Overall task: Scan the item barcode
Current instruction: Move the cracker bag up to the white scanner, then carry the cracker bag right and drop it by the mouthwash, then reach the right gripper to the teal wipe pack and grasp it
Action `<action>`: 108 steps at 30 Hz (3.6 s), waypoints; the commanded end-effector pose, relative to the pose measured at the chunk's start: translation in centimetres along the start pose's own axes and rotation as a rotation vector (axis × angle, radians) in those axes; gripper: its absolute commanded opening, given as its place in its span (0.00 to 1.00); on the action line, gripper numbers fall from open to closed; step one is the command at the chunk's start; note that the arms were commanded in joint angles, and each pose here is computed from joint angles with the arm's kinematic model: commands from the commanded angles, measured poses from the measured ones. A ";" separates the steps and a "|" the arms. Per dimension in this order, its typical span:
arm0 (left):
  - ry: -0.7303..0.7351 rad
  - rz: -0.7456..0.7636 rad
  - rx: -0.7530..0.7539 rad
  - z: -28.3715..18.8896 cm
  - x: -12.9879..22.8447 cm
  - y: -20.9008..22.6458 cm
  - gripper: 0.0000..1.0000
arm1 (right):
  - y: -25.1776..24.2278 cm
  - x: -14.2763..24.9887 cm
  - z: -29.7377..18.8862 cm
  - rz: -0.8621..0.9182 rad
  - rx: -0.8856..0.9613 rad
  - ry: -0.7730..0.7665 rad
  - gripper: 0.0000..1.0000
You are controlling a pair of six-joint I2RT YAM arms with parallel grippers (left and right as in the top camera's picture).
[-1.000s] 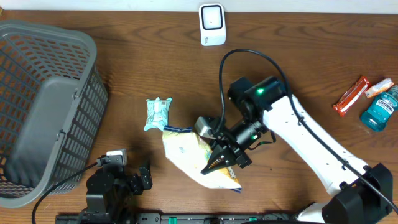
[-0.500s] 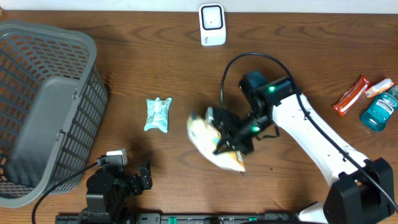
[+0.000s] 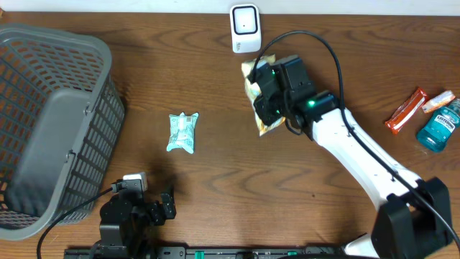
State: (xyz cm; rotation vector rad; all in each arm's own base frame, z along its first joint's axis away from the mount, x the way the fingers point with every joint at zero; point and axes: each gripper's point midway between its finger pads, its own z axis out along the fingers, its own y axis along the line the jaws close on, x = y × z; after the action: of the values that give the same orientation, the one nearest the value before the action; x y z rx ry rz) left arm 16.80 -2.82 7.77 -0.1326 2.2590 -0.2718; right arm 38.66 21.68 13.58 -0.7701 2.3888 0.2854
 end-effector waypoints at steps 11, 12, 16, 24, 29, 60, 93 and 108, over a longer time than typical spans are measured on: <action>0.064 -0.013 -0.006 0.4 1.7 0.3 0.98 | -9.2 -8.1 7.3 -0.084 0.292 0.071 0.01; 0.064 -0.013 -0.006 0.4 1.7 0.3 0.98 | -9.5 -8.7 7.9 -0.090 0.294 0.068 0.01; 0.064 -0.013 -0.006 0.4 1.7 0.3 0.98 | -11.5 -10.6 10.8 -0.079 0.314 0.053 0.01; 0.064 -0.013 -0.006 0.4 1.7 0.3 0.98 | -15.2 -9.7 14.5 -0.082 0.450 0.115 0.01; 0.064 -0.013 -0.006 0.4 1.7 0.3 0.98 | -15.3 -9.7 14.8 -0.085 0.456 0.113 0.01; 0.064 -0.013 -0.006 0.4 1.7 0.3 0.98 | -28.6 1.2 -1.4 0.657 0.526 0.345 0.01; 0.064 -0.013 -0.006 0.4 1.7 0.3 0.98 | -40.4 8.4 -17.3 1.172 0.417 -0.040 0.99; 0.064 -0.013 -0.006 0.4 1.7 0.3 0.98 | -15.5 -8.1 -12.1 0.946 -0.025 0.034 0.99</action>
State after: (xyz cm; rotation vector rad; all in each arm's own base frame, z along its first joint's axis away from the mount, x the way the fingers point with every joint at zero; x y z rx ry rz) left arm 16.80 -2.82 7.77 -0.1326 2.2590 -0.2718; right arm 47.60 2.66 30.68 0.4739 2.5020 0.5626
